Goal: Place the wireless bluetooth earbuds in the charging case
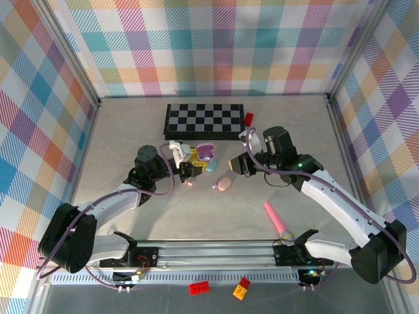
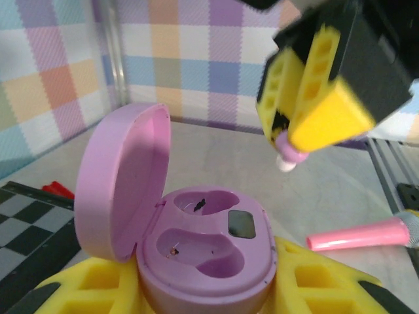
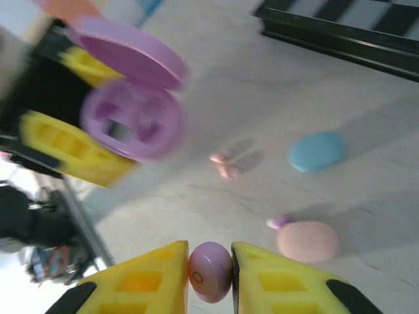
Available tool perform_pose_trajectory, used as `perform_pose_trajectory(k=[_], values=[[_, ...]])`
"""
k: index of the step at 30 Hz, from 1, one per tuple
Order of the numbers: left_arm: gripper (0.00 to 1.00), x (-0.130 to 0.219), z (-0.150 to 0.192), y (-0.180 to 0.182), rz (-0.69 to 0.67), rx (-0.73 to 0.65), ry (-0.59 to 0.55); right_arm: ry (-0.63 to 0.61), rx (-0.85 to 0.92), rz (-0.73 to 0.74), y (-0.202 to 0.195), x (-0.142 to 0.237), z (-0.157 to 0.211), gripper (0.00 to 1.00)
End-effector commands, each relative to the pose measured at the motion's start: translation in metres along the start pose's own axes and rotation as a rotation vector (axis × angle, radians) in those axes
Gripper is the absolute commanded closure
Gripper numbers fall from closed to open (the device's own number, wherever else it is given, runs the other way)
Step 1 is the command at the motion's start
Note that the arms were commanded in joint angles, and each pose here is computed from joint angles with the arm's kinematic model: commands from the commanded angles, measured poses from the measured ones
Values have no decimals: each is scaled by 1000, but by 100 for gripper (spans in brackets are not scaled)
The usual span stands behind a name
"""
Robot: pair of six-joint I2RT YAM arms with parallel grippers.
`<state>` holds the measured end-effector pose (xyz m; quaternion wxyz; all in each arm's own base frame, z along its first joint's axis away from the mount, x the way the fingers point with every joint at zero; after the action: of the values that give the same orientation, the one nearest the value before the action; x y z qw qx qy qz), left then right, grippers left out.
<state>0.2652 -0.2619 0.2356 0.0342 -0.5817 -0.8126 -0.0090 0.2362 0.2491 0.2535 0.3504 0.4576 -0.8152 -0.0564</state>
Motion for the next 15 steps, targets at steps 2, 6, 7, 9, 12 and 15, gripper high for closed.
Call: perform_pose_trajectory(k=[2, 6, 7, 9, 12, 15], values=[[66, -12, 3, -21, 91, -49, 57, -76, 49, -249, 49, 20, -27, 78], [66, -19, 2, -31, 129, -61, 66, -77, 53, -286, 55, 21, -30, 79], [66, -20, 1, -32, 133, -63, 65, -76, 53, -293, 56, 20, -30, 79], [66, -22, 0, -33, 139, -65, 63, -69, 51, -302, 56, 19, -29, 79], [66, -25, -2, -36, 154, -65, 58, -57, 48, -299, 54, 15, -27, 78], [66, -26, -3, -39, 168, -66, 54, -50, 43, -278, 49, 11, -24, 78]])
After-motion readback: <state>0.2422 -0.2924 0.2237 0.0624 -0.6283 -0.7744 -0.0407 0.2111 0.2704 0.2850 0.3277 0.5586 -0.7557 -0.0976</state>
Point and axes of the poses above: each hand's point on the last joint's axis, 136 mm out from that joint toward the fingers, its own x axis back along the fingers, its own y axis along the line the jaws close on, z = x × y, the point moved 1 cm from there along x, back along the fingers, and after that the axes turned 3 degrees about x, right-handed, at the moved point
